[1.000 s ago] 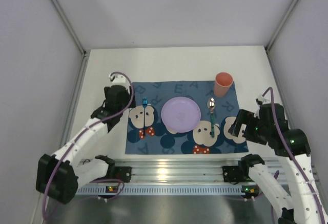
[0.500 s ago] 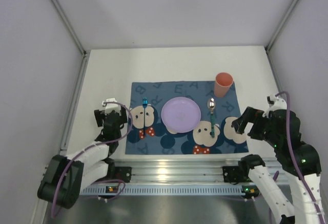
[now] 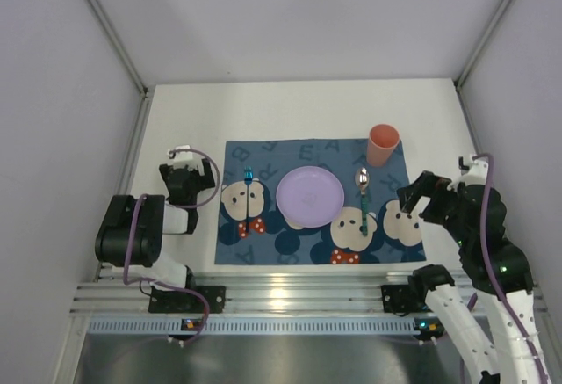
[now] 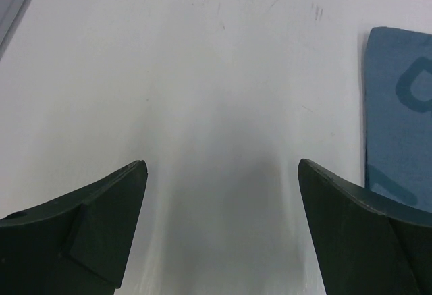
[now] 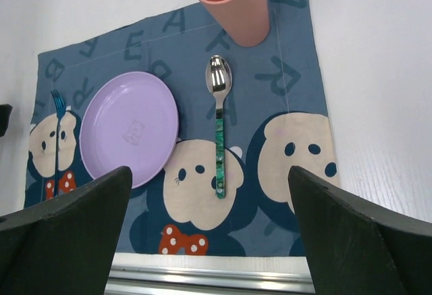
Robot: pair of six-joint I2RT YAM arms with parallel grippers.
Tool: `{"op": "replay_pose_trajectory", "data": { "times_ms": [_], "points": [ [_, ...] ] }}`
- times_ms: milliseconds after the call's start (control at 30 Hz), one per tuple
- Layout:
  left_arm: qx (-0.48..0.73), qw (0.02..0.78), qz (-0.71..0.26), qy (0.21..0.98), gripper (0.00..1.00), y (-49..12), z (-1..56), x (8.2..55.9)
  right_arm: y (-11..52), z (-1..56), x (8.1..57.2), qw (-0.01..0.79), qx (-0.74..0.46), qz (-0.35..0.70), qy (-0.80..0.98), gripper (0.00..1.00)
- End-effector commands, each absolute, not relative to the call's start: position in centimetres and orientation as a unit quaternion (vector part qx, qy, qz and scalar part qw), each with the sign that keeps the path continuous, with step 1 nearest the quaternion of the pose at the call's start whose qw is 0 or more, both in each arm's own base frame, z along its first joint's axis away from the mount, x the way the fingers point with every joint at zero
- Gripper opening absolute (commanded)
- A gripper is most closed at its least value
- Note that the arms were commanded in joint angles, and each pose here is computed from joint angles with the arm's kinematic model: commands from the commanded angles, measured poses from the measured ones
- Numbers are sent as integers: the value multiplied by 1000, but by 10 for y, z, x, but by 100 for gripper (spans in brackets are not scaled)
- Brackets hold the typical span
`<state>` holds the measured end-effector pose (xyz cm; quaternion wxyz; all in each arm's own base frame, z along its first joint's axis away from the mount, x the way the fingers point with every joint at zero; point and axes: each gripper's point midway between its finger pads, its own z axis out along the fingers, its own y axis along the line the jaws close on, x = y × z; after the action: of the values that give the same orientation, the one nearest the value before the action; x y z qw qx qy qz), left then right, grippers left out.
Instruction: Set the dinner table for one person
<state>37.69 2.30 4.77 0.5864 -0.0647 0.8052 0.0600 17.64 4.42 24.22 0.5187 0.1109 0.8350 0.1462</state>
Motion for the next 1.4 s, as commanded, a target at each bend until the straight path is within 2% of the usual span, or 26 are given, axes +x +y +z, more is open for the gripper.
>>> {"op": "replay_pose_trajectory", "data": {
  "times_ms": [0, 233, 400, 733, 967, 1367],
  "points": [
    [-49, 647, 11, 761, 98, 9, 82, 392, 46, 251, 196, 537, 110, 145, 823, 100],
    [-49, 646, 17, 761, 99, 9, 82, 392, 52, 250, 214, 537, 96, 144, 825, 100],
    [-48, 648, 17, 760, 99, 8, 82, 392, 56, 258, 207, 542, 99, 166, 818, 100],
    [-49, 648, 17, 760, 98, 8, 83, 392, 82, 270, 136, 546, 27, 264, 795, 100],
    [-49, 648, 17, 760, 98, 8, 83, 392, 111, 266, 83, 498, -63, 345, 793, 100],
    [-48, 649, 17, 759, 98, 8, 83, 392, 95, 277, 38, 527, -21, 350, 774, 100]
  ]
}}
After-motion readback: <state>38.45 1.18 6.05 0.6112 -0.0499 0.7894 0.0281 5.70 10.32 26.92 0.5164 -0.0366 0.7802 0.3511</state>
